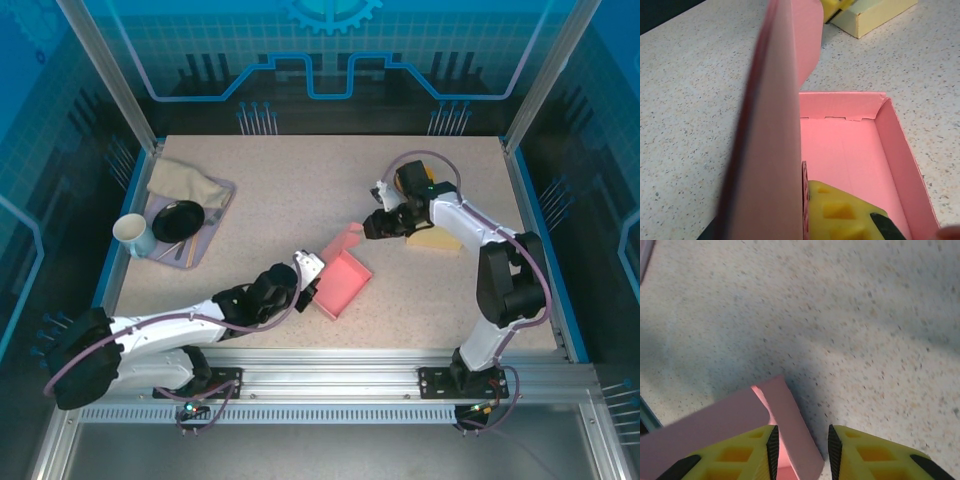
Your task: Fold the paper box
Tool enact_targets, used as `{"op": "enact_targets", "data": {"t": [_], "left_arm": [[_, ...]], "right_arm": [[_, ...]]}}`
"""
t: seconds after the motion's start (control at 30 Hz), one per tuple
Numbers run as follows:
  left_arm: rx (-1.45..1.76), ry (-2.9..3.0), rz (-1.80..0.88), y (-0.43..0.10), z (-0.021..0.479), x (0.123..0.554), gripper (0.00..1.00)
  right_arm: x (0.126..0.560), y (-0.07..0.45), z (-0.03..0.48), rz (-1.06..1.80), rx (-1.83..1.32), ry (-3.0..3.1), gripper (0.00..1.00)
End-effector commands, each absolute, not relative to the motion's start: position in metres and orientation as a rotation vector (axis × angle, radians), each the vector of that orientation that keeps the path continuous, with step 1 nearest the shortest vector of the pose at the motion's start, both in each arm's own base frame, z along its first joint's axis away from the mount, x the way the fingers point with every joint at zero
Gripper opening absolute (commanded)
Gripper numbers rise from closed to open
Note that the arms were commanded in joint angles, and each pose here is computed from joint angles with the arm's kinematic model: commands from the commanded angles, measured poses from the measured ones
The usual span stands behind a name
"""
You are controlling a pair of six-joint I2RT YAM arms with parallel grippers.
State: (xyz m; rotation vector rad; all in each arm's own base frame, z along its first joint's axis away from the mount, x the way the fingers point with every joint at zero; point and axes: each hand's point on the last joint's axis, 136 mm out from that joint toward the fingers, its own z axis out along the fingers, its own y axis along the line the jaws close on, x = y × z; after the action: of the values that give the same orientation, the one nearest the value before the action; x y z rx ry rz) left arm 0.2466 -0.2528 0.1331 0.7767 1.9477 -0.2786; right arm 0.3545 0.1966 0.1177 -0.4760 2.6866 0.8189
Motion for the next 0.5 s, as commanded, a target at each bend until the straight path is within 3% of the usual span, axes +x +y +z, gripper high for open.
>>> {"op": "enact_targets", "data": {"t": [0.0, 0.47], "left_arm": [[0.74, 1.937, -0.331, -0.254, 0.145, 0.252, 0.07], [0.531, 1.9, -0.378, -0.233, 0.171, 0.298, 0.07]], "right_arm": [[0.362, 0.204, 0.136, 0.805, -0.537, 2.638, 0.34], [0.41, 0.234, 0.157, 0.878, -0.673, 2.531, 0.32]]}}
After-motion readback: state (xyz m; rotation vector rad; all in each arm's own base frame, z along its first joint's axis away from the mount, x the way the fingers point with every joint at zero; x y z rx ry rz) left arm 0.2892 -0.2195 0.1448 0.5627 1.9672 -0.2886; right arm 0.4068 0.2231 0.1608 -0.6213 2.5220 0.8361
